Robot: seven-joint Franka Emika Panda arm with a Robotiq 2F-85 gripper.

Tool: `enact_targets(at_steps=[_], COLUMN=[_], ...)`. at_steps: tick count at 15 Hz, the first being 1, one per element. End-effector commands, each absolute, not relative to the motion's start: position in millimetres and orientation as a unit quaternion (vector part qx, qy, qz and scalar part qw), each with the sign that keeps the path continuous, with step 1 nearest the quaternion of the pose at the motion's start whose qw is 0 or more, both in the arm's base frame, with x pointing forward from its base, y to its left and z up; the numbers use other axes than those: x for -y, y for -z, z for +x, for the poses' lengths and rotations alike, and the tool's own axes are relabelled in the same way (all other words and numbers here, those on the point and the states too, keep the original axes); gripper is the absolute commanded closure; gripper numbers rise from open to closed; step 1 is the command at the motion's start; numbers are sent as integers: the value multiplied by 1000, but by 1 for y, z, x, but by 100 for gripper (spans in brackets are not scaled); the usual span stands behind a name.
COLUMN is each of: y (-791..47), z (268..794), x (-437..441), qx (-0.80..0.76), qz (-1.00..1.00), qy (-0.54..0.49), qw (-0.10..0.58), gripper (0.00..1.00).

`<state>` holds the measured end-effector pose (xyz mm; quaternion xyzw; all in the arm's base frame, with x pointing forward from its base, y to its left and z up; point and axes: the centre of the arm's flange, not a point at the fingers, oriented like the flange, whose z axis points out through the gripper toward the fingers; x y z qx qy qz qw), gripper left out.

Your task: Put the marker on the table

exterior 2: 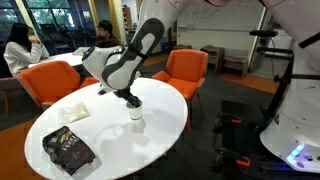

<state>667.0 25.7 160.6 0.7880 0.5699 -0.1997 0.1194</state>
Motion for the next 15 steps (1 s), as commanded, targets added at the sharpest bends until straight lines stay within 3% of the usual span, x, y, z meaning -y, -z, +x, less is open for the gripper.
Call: enact_targets(at_steps=[1, 2, 3, 5, 7, 15], y=[-159, -158, -158, -159, -160, -200], z=[676, 676, 677, 678, 678, 665], x=[-27, -27, -27, -28, -31, -48], qx=[-563, -564, -564, -565, -569, -585], qz=[788, 787, 786, 785, 781, 768], qy=[219, 220, 220, 220, 220, 220], qw=[117, 117, 120, 126, 134, 138], gripper=[65, 73, 90, 100, 95, 95])
